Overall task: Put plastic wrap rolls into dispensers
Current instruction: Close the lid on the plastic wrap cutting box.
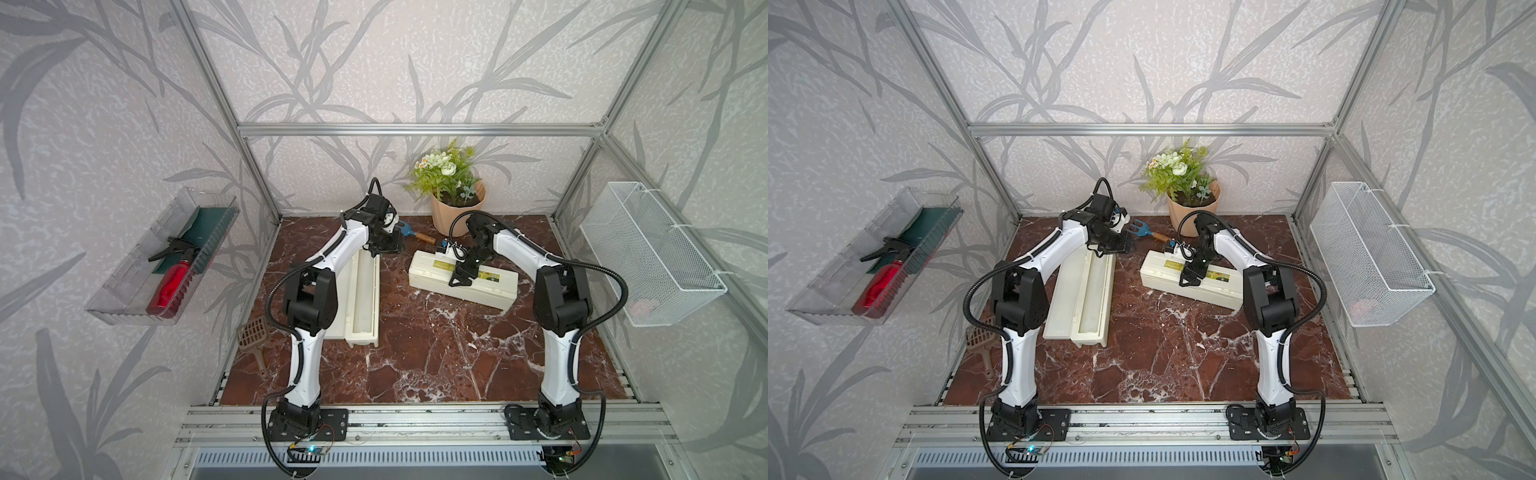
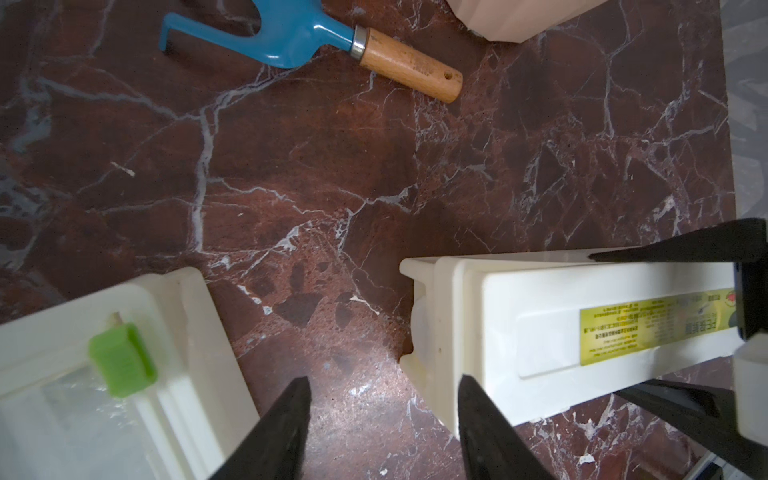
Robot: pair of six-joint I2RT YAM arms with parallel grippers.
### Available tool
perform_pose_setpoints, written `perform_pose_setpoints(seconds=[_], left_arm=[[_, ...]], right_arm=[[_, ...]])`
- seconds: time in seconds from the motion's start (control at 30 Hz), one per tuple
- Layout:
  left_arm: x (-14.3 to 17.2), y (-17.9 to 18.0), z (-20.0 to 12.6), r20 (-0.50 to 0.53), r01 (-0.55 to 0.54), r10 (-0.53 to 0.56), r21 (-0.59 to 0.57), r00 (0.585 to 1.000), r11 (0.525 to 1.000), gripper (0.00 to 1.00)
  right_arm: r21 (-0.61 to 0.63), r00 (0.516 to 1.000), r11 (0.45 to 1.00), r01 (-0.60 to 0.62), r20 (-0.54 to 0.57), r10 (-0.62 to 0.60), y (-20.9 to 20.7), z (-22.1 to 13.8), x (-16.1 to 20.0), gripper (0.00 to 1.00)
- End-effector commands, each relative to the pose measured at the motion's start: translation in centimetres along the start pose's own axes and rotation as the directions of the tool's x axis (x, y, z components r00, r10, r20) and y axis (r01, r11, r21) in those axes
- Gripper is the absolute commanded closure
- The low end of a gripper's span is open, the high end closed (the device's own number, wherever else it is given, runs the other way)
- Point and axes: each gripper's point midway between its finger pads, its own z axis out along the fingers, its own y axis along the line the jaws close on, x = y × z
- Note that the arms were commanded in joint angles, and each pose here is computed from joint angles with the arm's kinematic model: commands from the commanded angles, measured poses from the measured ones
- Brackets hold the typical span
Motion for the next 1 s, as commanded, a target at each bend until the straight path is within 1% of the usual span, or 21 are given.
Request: perform_pose_setpoints(seconds=[0.0,0.1,0.13,0.17,0.3,0.47,0.7,0.87,0.97], left_arm=[[0.2,-1.2,0.6,-0.023,-0.015,0.015,0.031,1.0,0.999,0.34],[0.3,-2.4,1.4,-0.036,-0.026,0.028,0.071,0.999,0.997,0.3],[0.5,-2.7,1.6,-0.044,-0.027,0.03,0.082,0.999,0.996,0.3],[0.8,-2.9,1.9,-0.055,-0.022,0.027,0.091,0.998,0.996,0.29],[2.4,-3.2,2.9,-0.105,-0.013,0.023,0.103,0.994,0.995,0.29],[3.8,-3.6,3.7,-0.142,-0.003,0.019,0.115,0.99,0.993,0.29],[4.2,-3.8,4.3,-0.151,0.0,0.018,0.118,0.988,0.993,0.29],[4.7,-3.8,4.9,-0.173,-0.002,0.021,0.113,0.985,0.994,0.31],[5.3,-3.6,5.4,-0.191,-0.005,0.024,0.1,0.981,0.995,0.33]], right_arm=[[-0.067,1.0,0.998,-0.016,0.001,0.016,2.4,-0.6,0.1,0.18],[-0.063,1.0,0.998,-0.021,-0.005,0.02,2.4,-0.5,0.3,0.11],[-0.061,1.0,0.998,-0.022,-0.009,0.022,2.3,-0.4,0.4,0.08],[-0.061,1.0,0.998,-0.024,-0.013,0.023,2.3,-0.3,0.5,0.01],[-0.06,0.999,0.998,-0.032,-0.016,0.031,2.4,-0.2,0.7,0.01],[-0.036,1.0,0.999,-0.021,0.001,0.021,2.3,-0.5,0.5,0.01],[0.034,0.993,0.997,-0.074,-0.088,0.077,0.7,0.2,2.3,0.01],[0.09,0.99,0.992,-0.094,-0.093,0.102,0.2,0.3,2.9,0.01],[0.122,0.989,0.985,-0.125,-0.068,0.134,-0.5,-0.4,2.8,0.01]])
